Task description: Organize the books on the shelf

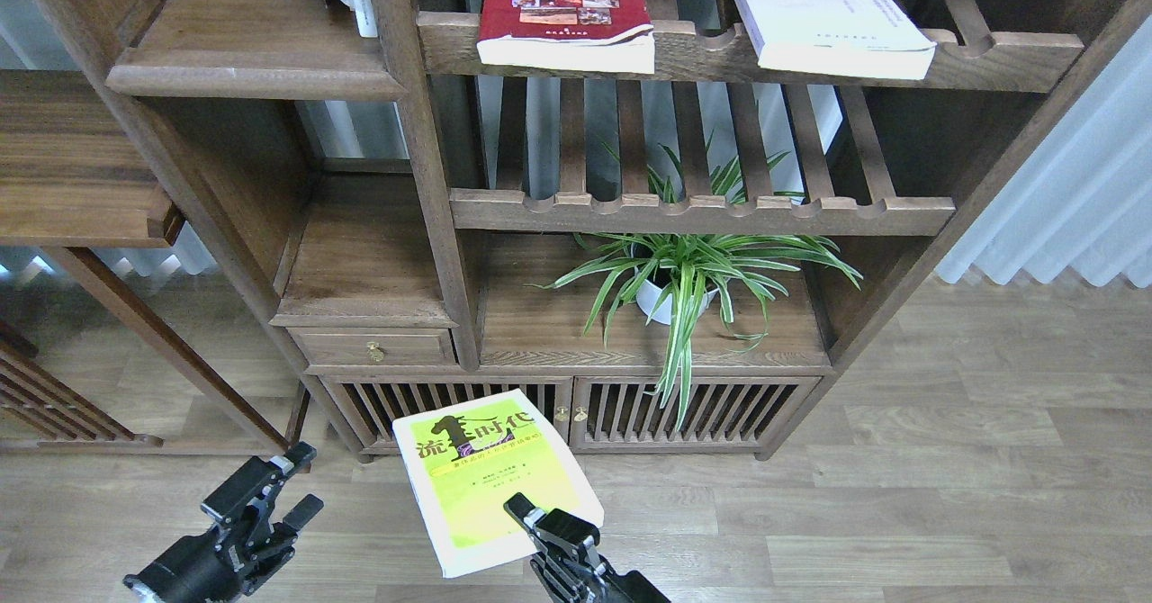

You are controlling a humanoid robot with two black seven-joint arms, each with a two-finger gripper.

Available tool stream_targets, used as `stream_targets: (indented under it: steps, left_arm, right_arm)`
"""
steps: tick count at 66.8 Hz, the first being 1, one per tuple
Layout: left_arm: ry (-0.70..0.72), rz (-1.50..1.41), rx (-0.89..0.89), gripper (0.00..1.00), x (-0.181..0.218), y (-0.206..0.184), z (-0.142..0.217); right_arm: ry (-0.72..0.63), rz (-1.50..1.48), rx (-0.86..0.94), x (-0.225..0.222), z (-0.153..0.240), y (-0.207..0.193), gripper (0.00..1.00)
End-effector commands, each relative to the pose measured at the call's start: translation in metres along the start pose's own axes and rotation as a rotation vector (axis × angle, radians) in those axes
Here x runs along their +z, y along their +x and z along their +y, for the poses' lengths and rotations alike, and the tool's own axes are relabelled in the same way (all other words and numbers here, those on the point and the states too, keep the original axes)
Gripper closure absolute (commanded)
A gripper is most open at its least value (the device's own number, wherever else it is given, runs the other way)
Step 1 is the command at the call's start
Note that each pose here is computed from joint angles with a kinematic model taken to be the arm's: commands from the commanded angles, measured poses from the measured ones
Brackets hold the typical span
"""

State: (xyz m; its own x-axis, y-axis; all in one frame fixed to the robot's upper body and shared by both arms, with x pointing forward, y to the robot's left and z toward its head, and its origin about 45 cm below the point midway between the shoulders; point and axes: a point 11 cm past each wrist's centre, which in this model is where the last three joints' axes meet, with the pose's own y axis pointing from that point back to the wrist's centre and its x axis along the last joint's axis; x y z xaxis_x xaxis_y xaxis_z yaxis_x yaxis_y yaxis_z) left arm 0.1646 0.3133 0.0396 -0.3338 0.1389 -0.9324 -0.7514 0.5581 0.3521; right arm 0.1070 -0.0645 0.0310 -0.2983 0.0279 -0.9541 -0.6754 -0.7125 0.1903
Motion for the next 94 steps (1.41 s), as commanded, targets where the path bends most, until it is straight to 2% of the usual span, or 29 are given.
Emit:
stream_targets:
  steps: [1, 19, 39, 68, 83, 90, 94]
  left_arm:
    - [0.045, 0.002, 0.021, 0.01, -0.010, 0.005, -0.002]
    - [0.123, 0.016, 0.065, 0.03, -0.034, 0.019, -0.004]
    - [0.150, 0.044, 0.100, 0.05, -0.049, 0.034, -0.007]
    - [0.234, 0.049, 0.142, 0.03, -0.071, 0.046, -0.010]
    - [0.252, 0.055, 0.074, 0.13, -0.081, 0.030, -0.037]
    - [0.254, 0.047, 0.066, 0.17, -0.079, 0.027, -0.040]
    - [0.254, 0.047, 0.066, 0.22, -0.079, 0.027, -0.040]
  right_arm:
    - [-0.026, 0.000, 0.008, 0.007, 0.001, 0.002, 0.96]
    - [-0.065, -0.009, 0.019, 0.021, 0.003, 0.006, 0.96]
    - [-0.131, -0.031, 0.043, 0.042, 0.013, 0.014, 0.96]
    - [-0.143, -0.026, 0.048, 0.041, 0.014, 0.015, 0.97]
    - [-0.147, -0.026, 0.049, 0.041, 0.015, 0.015, 0.97]
    - [-0.147, -0.027, 0.050, 0.042, 0.015, 0.016, 0.97]
    - [-0.146, -0.028, 0.051, 0.042, 0.016, 0.016, 0.97]
